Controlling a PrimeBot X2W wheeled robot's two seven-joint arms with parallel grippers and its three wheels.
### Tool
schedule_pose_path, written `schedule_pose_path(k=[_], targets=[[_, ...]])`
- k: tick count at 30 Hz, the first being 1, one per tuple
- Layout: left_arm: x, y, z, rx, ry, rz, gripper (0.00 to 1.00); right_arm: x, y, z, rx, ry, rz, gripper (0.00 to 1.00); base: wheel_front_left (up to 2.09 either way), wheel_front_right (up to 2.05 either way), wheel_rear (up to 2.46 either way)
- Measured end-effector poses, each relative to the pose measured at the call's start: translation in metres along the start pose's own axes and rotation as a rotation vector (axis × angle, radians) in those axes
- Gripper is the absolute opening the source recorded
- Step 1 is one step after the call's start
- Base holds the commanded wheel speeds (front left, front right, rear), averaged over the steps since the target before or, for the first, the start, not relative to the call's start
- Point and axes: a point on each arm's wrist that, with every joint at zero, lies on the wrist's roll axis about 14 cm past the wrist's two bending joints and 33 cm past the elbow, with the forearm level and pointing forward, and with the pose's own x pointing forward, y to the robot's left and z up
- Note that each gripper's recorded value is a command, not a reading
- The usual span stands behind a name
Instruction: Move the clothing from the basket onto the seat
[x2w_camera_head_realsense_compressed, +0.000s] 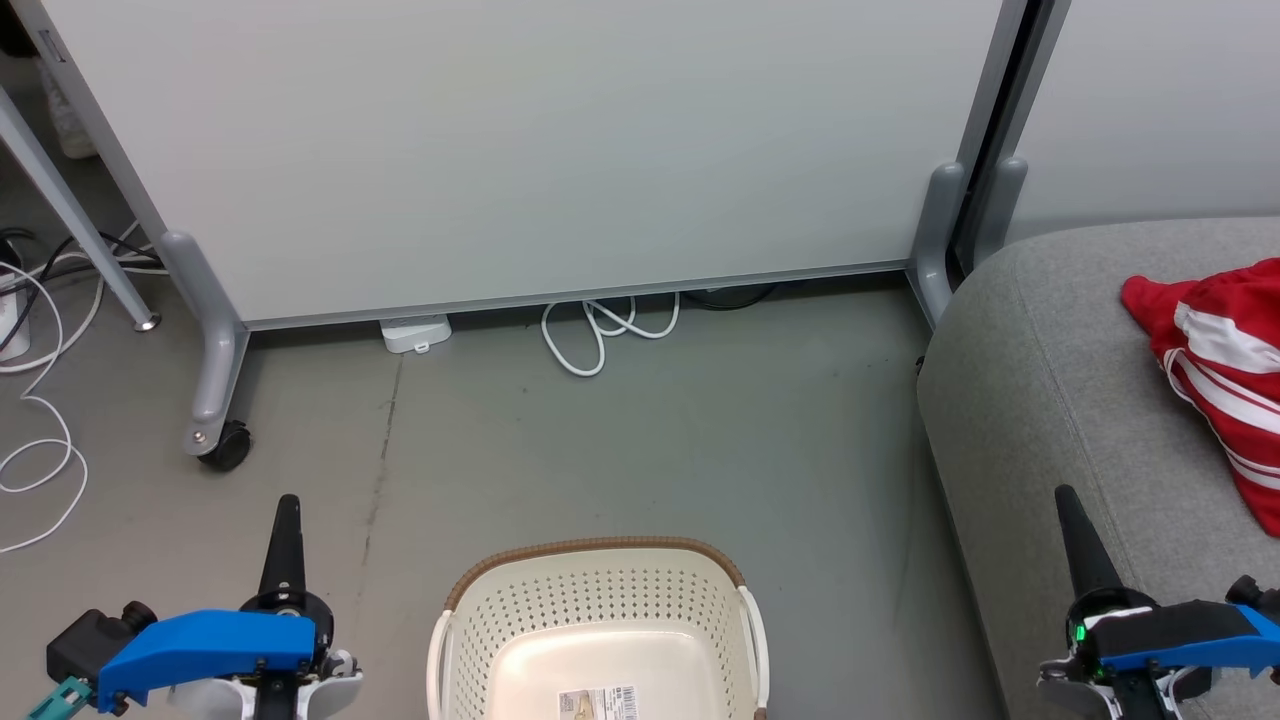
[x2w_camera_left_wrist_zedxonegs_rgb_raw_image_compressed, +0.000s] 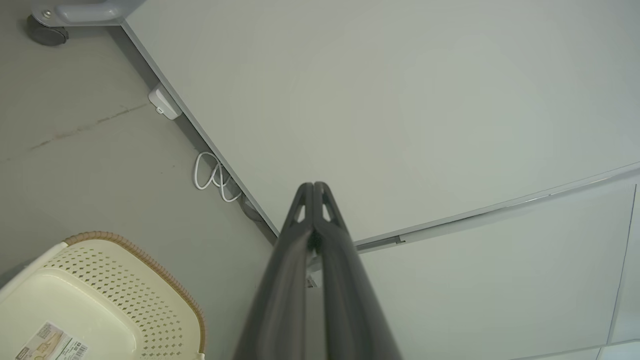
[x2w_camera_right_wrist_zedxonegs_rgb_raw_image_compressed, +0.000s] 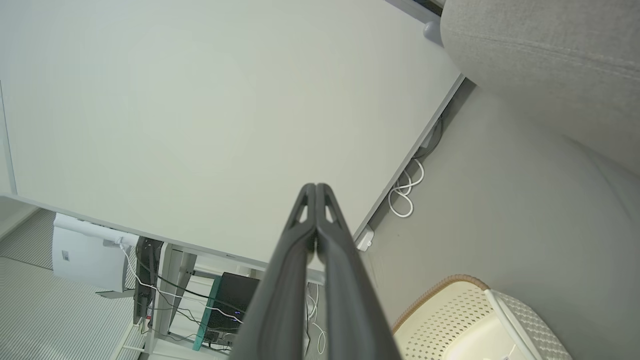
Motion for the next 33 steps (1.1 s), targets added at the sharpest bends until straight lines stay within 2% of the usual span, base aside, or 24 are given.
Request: schedule_pose_path(k=[33], targets=[[0.007, -0.018, 0.006, -0.278, 0.015, -0.063, 0.0, 0.004, 0.012, 0.006, 0.288, 0.002, 0.041, 0.0, 0.0, 0.0, 0.0]])
